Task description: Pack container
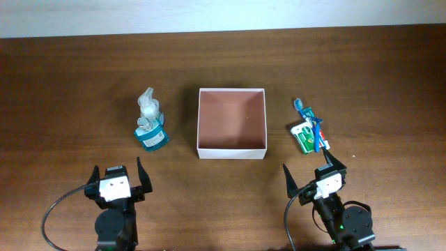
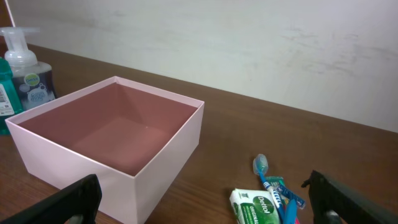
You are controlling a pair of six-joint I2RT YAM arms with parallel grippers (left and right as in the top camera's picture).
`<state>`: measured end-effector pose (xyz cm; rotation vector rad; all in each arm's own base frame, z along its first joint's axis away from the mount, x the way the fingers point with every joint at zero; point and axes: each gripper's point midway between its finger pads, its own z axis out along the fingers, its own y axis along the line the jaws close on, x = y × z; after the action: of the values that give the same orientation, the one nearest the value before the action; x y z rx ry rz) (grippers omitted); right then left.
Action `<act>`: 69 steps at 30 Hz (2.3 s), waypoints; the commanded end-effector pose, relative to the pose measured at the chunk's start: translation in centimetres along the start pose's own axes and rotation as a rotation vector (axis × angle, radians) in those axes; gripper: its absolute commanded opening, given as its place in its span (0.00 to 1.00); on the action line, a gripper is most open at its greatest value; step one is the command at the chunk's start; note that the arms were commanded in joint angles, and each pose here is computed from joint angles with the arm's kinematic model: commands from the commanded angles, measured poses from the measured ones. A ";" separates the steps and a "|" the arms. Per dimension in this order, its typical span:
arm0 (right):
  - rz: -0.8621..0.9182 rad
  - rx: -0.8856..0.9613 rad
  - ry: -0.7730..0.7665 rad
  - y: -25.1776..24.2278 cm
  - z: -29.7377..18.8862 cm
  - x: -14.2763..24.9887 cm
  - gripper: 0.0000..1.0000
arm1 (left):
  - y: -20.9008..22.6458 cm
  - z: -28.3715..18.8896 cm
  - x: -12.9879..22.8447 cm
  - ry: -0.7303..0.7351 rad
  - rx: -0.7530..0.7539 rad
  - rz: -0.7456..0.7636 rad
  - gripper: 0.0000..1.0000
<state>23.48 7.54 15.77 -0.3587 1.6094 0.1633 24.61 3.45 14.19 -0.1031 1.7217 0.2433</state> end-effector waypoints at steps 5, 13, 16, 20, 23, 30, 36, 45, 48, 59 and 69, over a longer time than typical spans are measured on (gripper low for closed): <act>-0.003 0.004 0.009 -0.1 0.0 0.3 0.99 | -0.1 0.0 0.1 -0.001 0.007 0.019 0.99; -0.003 0.004 0.009 -0.1 0.0 0.3 0.99 | -0.1 0.0 0.1 -0.001 0.007 0.019 0.99; -0.003 0.004 0.009 -0.1 0.0 0.3 0.99 | -0.1 0.0 0.1 -0.001 0.007 0.019 0.99; -0.003 0.004 0.009 -0.1 0.0 0.3 0.99 | -0.1 0.0 0.1 -0.001 0.007 0.019 0.99; -0.003 0.004 0.009 -0.1 0.0 0.3 0.99 | -0.1 0.0 0.1 -0.001 0.007 0.019 0.99; -0.003 0.004 0.009 -0.1 0.0 0.3 0.99 | -0.1 0.0 0.1 -0.001 0.007 0.019 0.99; -0.003 0.004 0.009 -0.1 0.0 0.3 0.99 | -0.1 0.0 0.1 -0.001 0.007 0.019 1.00; -0.003 0.004 0.009 -0.1 0.0 0.3 0.99 | -0.1 0.0 0.1 -0.001 0.007 0.019 0.99; -0.003 0.004 0.009 -0.1 0.0 0.3 0.99 | -0.1 0.0 0.1 -0.001 0.007 0.019 0.99; -0.003 0.004 0.009 -0.1 0.0 0.3 0.99 | -0.1 0.0 0.1 -0.001 0.007 0.019 0.99; -0.003 0.004 0.009 -0.1 0.0 0.3 0.99 | -1.9 -0.1 0.0 -0.006 0.113 0.004 1.00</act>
<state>23.47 7.54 15.78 -0.3584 1.6091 0.1636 24.63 3.36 14.19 -0.0988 1.7219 0.2384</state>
